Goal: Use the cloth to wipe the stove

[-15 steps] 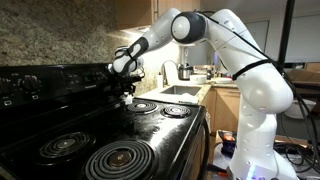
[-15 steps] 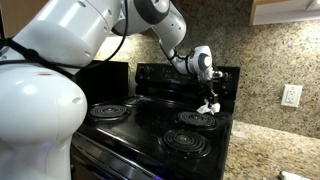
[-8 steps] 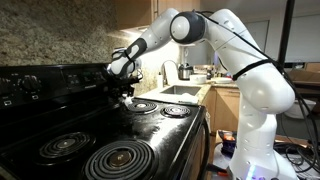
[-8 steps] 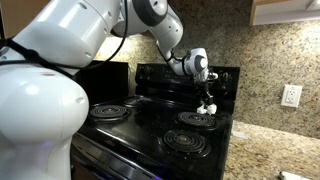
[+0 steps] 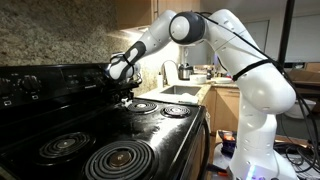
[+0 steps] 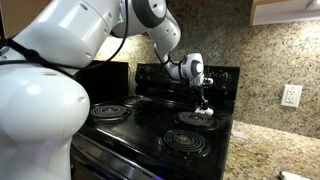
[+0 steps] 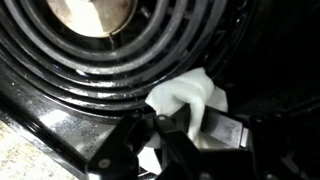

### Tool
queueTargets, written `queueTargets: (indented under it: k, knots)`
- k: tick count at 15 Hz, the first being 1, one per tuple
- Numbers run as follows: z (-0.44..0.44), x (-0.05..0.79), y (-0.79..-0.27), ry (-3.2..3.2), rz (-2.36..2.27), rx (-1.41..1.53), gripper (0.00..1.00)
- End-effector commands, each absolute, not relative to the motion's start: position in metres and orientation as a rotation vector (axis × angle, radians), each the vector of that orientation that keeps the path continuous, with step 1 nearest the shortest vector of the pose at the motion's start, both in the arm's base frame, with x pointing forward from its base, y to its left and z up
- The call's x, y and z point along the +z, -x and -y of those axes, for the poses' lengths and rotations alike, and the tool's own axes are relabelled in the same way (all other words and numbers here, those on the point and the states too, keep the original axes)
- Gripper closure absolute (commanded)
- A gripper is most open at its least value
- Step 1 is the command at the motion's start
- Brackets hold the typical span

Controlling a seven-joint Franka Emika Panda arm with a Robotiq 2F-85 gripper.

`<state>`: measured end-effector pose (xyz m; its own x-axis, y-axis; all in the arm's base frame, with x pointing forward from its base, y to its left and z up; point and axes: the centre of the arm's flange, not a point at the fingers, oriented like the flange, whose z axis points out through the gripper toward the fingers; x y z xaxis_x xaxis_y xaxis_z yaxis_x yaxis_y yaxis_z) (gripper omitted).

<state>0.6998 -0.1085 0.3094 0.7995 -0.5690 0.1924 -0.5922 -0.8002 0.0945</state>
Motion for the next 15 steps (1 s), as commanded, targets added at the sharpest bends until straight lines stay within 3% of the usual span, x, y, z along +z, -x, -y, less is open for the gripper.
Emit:
queueTargets:
  k: [1, 15]
  knots:
    - [0.079, 0.295, -0.685, -2.86, 0.863, 0.246, 0.91]
    - [-0.051, 0.292, -0.65, -2.995, 0.556, 0.29, 0.92]
